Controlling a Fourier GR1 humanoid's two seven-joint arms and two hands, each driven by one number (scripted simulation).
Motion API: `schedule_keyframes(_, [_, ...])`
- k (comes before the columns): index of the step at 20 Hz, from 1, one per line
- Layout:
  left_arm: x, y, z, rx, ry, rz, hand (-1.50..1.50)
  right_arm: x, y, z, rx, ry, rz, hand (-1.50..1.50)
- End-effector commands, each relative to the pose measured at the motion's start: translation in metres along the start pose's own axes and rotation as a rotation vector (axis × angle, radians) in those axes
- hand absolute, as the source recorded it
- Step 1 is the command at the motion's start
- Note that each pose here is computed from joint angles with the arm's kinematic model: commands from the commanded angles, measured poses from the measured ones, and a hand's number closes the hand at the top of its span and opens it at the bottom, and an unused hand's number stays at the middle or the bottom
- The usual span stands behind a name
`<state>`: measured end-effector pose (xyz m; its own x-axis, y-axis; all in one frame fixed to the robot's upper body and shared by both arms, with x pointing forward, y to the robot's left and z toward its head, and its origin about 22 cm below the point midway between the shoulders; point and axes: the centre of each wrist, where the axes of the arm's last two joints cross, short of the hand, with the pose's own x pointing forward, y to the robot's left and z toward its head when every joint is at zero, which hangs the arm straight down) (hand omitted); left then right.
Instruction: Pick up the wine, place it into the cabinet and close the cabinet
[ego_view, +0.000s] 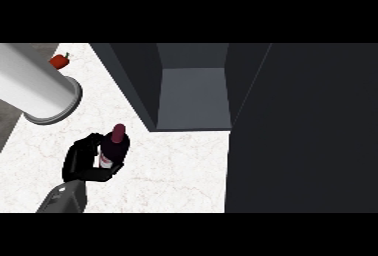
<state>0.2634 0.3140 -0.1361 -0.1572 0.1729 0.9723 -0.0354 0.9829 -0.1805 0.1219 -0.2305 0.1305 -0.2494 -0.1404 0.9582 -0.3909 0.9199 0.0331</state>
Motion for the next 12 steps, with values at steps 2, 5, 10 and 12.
schedule_keyframes(2, [-0.008,-0.037,0.007,-0.079,-0.049,-0.138,1.5,0.024,0.006,0.013,0.004,-0.037,0.006,-1.5])
schedule_keyframes(5, [-0.006,-0.05,0.012,-0.079,-0.049,-0.225,1.5,0.025,0.01,0.005,-0.003,-0.045,0.01,-1.5])
schedule_keyframes(10, [0.013,-0.078,0.009,-0.086,0.013,-0.238,1.5,0.03,0.01,0.01,0.009,-0.035,0.011,-1.5])
schedule_keyframes(12, [0.029,-0.101,-0.013,-0.087,-0.016,-0.25,1.5,0.021,-0.004,0.009,-0.01,-0.018,0.014,-1.5])
